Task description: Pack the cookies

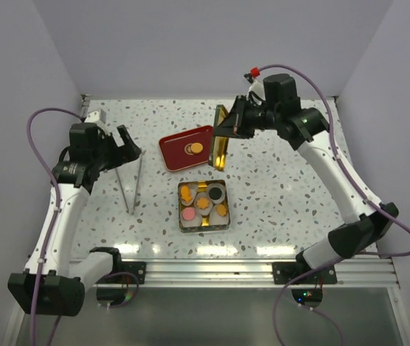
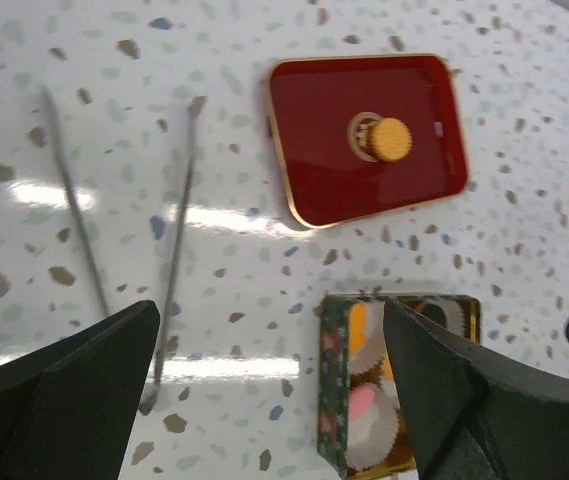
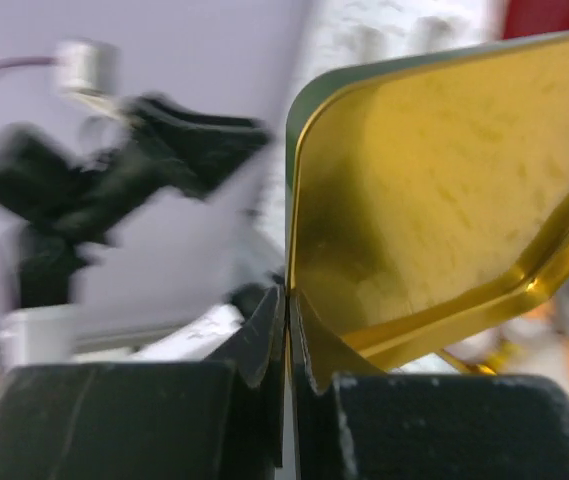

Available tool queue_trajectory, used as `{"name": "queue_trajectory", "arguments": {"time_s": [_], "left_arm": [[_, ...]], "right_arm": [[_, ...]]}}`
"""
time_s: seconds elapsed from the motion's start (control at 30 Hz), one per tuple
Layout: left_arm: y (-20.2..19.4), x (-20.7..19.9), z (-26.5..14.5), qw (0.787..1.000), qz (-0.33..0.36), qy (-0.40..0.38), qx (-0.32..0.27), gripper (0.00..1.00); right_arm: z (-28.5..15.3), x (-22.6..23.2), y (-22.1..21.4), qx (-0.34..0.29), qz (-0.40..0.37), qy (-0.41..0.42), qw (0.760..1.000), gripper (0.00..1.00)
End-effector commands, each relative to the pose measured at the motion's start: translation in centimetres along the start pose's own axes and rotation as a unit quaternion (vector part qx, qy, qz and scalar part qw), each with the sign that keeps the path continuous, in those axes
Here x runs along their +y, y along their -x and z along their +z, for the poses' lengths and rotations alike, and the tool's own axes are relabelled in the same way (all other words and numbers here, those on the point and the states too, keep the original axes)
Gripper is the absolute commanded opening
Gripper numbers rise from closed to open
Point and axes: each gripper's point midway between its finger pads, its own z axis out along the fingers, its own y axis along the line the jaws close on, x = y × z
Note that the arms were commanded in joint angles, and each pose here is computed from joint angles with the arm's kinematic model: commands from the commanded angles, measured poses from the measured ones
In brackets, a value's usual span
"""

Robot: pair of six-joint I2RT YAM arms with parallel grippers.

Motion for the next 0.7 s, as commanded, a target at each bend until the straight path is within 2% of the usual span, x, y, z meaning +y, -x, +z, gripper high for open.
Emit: {"name": "queue_trajectory", "arguments": {"time_s": [0.0,0.03,0.07,0.1,0.13,0.17,0.23,0.27,0.3,0.33,0.37,0.43,0.47,0.57,0.67], "left_arm": [[1.0,-6.0,-1.3,0.984,-0.017,-0.175,-0.035,1.0],[0.5,-7.8,-2.3,0.972,-0.018,-0.232,-0.028,1.0],[0.3,-8.6,-2.1,0.963,-0.039,-0.264,-0.034,1.0],[0.2,-9.3,-2.4,0.955,-0.047,-0.29,-0.036,1.0],[-0.1,-10.6,-3.8,0.939,-0.049,-0.338,-0.036,1.0],[0.2,-11.2,-4.0,0.923,-0.073,-0.374,-0.055,1.0],[0.0,-11.7,-5.2,0.904,-0.089,-0.414,-0.062,1.0],[-0.2,-11.8,-5.2,0.89,-0.115,-0.436,-0.064,1.0],[0.1,-11.2,-5.2,0.884,-0.133,-0.443,-0.07,1.0],[-0.3,-11.2,-5.8,0.865,-0.127,-0.477,-0.087,1.0],[-0.2,-11.2,-6.6,0.847,-0.172,-0.497,-0.075,1.0],[0.2,-10.6,-7.4,0.825,-0.202,-0.521,-0.09,1.0],[0.1,-10.6,-8.5,0.803,-0.218,-0.547,-0.097,1.0],[0.3,-10.5,-10.0,0.767,-0.239,-0.585,-0.112,1.0],[0.8,-10.5,-11.1,0.746,-0.249,-0.605,-0.126,1.0]], "right_arm": [[-5.6,12.7,1.6,-0.014,0.008,0.292,0.956,0.0],[-5.7,13.2,0.9,0.023,0.081,0.322,0.943,0.0],[-6.7,14.3,1.2,0.021,0.085,0.357,0.93,0.0],[-8.8,16.4,1.8,-0.002,0.05,0.418,0.907,0.0],[-9.2,16.6,1.7,0.019,0.089,0.433,0.897,0.0],[-10.7,17.6,1.8,0.005,0.065,0.472,0.879,0.0],[-11.6,17.9,1.8,0.021,0.1,0.499,0.861,0.0],[-13.4,18.8,1.9,0.003,0.079,0.538,0.839,0.0],[-14.0,19.0,1.9,0.004,0.082,0.554,0.828,0.0],[-14.2,19.0,2.0,0.019,0.104,0.565,0.818,0.0],[-15.5,19.4,1.8,0.011,0.09,0.589,0.803,0.0],[-16.0,19.4,1.8,0.022,0.101,0.603,0.791,0.0],[-16.4,19.4,1.6,0.021,0.095,0.613,0.784,0.0],[-16.5,19.2,1.6,0.028,0.103,0.622,0.776,0.0],[-16.5,19.1,1.6,0.035,0.105,0.628,0.77,0.0]]}}
